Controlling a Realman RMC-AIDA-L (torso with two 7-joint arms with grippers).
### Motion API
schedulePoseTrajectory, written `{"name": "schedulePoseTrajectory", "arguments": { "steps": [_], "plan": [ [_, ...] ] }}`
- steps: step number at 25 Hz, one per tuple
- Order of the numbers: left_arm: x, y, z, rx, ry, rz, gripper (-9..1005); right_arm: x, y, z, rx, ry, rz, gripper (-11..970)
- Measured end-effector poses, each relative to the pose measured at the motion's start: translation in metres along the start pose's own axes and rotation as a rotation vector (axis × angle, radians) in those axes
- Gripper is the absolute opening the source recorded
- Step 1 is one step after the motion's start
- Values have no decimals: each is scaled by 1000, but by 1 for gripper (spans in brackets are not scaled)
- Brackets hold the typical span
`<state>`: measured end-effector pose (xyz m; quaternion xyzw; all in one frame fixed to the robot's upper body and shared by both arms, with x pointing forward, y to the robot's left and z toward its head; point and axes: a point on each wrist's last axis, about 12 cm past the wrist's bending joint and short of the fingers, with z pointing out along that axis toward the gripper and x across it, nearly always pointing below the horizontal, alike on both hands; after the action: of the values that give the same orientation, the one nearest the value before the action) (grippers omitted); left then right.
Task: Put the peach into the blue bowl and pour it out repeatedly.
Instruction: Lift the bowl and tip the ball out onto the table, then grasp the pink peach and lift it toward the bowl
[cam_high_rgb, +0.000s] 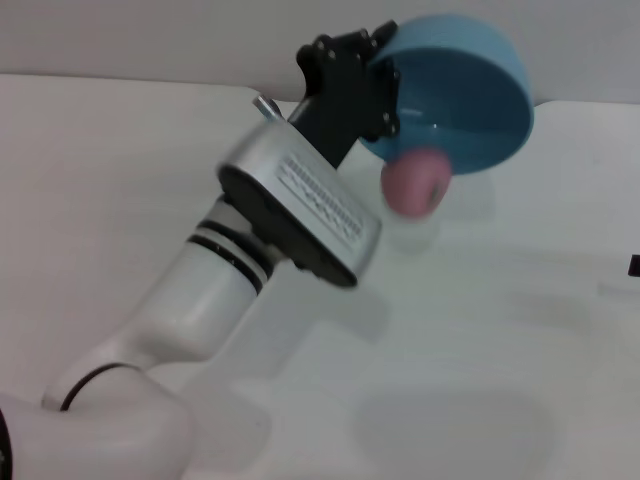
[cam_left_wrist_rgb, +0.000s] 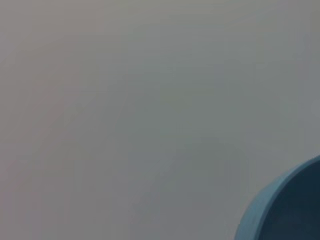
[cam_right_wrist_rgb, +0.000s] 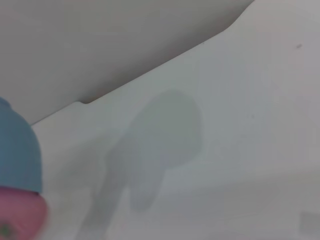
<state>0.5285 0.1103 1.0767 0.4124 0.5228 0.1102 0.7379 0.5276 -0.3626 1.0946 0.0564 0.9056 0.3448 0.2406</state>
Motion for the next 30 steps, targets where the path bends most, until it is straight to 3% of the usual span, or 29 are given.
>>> {"name": "schedulePoseTrajectory", "arguments": {
  "steps": [6, 12, 14, 19, 25, 28, 30],
  "plan": [
    [2, -10, -6, 52, -12, 177, -1, -1, 1, 1, -1, 1, -6, 463],
    [7, -6, -3, 42, 25, 109, -2, -2, 3, 4, -10, 9, -26, 471],
    [11, 5, 8, 16, 85, -47, -2, -3, 7, 6, -29, 9, -61, 473],
    [26, 26, 29, 74, 245, -250, -2, -5, 23, 22, -123, 19, -188, 479],
    [52, 68, 59, 350, 524, -585, -1, -6, 50, 48, -257, 33, -457, 487],
    [61, 96, 63, 431, 619, -763, -1, -3, 66, 64, -310, 82, -579, 490],
    [65, 108, 60, 450, 654, -803, -1, -1, 77, 74, -340, 130, -631, 493]
  ]
}}
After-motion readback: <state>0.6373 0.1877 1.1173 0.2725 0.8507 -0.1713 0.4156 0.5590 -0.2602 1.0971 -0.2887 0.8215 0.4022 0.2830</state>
